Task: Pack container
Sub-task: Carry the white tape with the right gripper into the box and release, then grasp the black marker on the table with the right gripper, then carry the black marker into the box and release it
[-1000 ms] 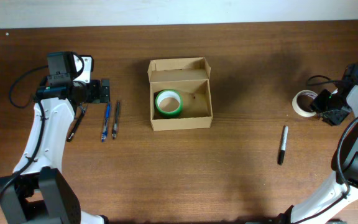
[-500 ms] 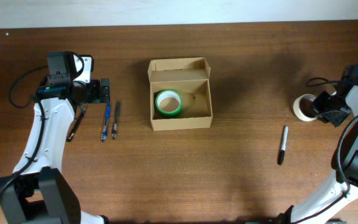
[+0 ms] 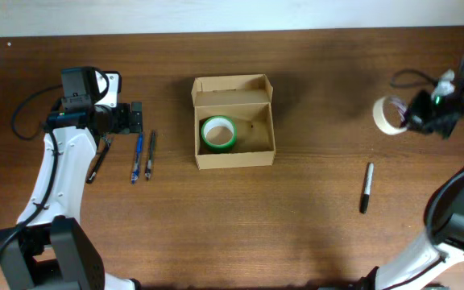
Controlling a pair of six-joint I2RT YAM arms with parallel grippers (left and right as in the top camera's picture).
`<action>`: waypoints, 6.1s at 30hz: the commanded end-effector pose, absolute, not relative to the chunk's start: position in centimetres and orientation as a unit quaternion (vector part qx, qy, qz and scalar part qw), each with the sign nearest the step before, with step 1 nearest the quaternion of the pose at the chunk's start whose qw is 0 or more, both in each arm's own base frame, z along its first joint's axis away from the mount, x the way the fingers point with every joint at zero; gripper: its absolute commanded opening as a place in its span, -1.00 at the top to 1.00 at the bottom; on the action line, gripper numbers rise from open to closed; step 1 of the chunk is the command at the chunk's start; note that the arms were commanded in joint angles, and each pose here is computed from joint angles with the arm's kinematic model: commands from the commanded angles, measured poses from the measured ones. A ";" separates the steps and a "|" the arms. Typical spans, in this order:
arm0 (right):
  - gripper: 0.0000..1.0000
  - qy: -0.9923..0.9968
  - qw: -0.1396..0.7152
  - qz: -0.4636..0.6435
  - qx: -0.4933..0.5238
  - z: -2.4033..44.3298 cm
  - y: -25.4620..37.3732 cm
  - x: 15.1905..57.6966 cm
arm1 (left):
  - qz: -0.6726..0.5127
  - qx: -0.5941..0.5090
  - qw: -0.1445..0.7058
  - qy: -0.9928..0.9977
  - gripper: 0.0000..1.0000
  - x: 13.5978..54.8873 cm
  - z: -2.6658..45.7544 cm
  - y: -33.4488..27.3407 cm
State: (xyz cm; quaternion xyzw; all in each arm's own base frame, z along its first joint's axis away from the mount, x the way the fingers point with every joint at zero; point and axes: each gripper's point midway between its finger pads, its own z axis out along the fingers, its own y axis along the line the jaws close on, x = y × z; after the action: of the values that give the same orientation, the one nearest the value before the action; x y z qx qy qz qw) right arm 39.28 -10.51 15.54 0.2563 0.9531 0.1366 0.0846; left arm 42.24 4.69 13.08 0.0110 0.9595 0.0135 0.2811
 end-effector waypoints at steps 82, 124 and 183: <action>-0.17 0.982 0.009 0.033 0.187 5.6 -6.1 27.3 | 0.017 0.019 0.287 0.957 -0.99 42.7 13.5 4.9; 0.92 0.974 0.136 0.136 0.122 19.0 -2.8 39.8 | 0.017 0.020 0.287 0.957 -0.99 42.7 13.5 4.9; 0.09 0.684 0.029 0.088 -0.723 9.4 30.6 34.8 | 0.017 0.019 0.287 0.957 -0.99 42.7 13.5 4.9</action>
State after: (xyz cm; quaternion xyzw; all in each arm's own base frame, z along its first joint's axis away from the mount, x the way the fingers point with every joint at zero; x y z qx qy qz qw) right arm 34.89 29.89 8.63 -0.7400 0.6679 0.0773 0.0185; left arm 42.30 4.71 13.08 0.0125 0.9593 0.0142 0.2818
